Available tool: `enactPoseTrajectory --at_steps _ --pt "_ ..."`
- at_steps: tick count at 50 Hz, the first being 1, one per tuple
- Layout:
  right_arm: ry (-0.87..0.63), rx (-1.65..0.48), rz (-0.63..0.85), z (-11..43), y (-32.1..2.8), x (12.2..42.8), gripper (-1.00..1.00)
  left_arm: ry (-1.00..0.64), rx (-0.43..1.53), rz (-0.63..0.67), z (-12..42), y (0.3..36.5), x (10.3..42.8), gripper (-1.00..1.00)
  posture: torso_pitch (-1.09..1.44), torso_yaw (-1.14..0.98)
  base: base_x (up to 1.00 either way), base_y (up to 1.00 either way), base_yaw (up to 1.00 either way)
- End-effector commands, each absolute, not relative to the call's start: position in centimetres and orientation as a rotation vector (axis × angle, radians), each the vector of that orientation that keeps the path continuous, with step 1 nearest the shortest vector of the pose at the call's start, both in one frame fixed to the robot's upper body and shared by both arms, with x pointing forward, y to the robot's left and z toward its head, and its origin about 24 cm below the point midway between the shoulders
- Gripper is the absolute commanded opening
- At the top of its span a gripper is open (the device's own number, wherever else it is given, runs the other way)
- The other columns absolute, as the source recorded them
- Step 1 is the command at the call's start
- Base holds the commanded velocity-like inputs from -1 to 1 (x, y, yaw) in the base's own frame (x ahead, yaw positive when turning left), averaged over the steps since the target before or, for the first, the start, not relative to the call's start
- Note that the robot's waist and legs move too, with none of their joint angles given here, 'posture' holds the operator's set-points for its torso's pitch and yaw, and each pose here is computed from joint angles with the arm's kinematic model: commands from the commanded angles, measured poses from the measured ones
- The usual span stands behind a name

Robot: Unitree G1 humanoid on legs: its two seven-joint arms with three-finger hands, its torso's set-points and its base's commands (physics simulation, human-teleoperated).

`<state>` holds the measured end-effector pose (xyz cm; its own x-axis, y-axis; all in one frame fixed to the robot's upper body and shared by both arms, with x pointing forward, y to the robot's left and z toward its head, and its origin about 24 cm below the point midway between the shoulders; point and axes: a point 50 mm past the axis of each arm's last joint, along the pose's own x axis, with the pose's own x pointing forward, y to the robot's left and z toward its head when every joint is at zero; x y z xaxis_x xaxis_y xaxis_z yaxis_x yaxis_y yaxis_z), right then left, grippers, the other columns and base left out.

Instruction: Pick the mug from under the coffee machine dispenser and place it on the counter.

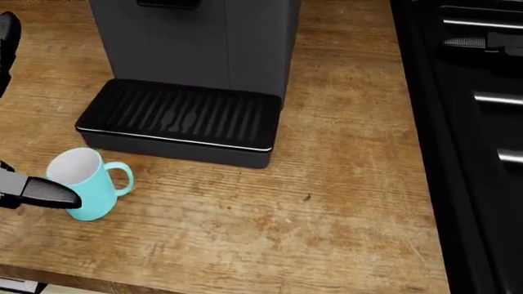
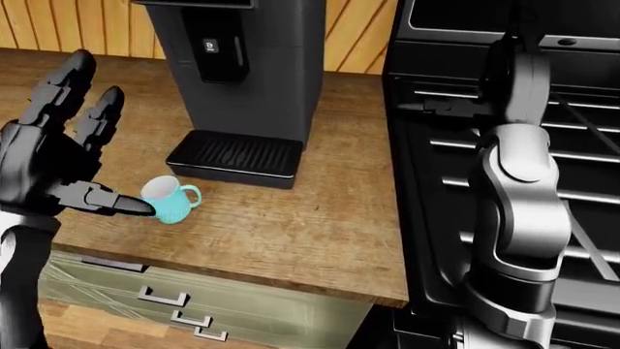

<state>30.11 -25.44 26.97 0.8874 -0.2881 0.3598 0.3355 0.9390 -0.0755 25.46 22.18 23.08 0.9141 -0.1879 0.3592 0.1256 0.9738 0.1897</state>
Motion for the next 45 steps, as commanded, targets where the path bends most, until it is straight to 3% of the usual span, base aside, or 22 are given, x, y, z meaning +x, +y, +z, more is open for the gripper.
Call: enactPoseTrajectory --at_steps 1,9,22,45 --pt "-0.44 -0.148 -0.333 28.7 -25.4 29.5 1.0 -0.447 0.176 -0.201 24.6 21.9 24.7 1.0 0.0 0.0 0.0 0.0 0.0" --pt "-0.441 -0.148 -0.334 28.8 -25.5 29.5 1.0 -0.44 0.184 -0.283 25.8 22.5 23.1 1.0 0.0 0.0 0.0 0.0 0.0" --pt "-0.445 -0.149 -0.332 29.1 -25.4 29.4 1.0 -0.532 0.266 -0.176 30.9 26.9 21.0 1.0 0.0 0.0 0.0 0.0 0.0" --pt "-0.443 -0.155 -0.328 29.0 -25.3 29.5 1.0 -0.631 0.349 -0.056 35.7 30.0 18.2 1.0 0.0 0.0 0.0 0.0 0.0"
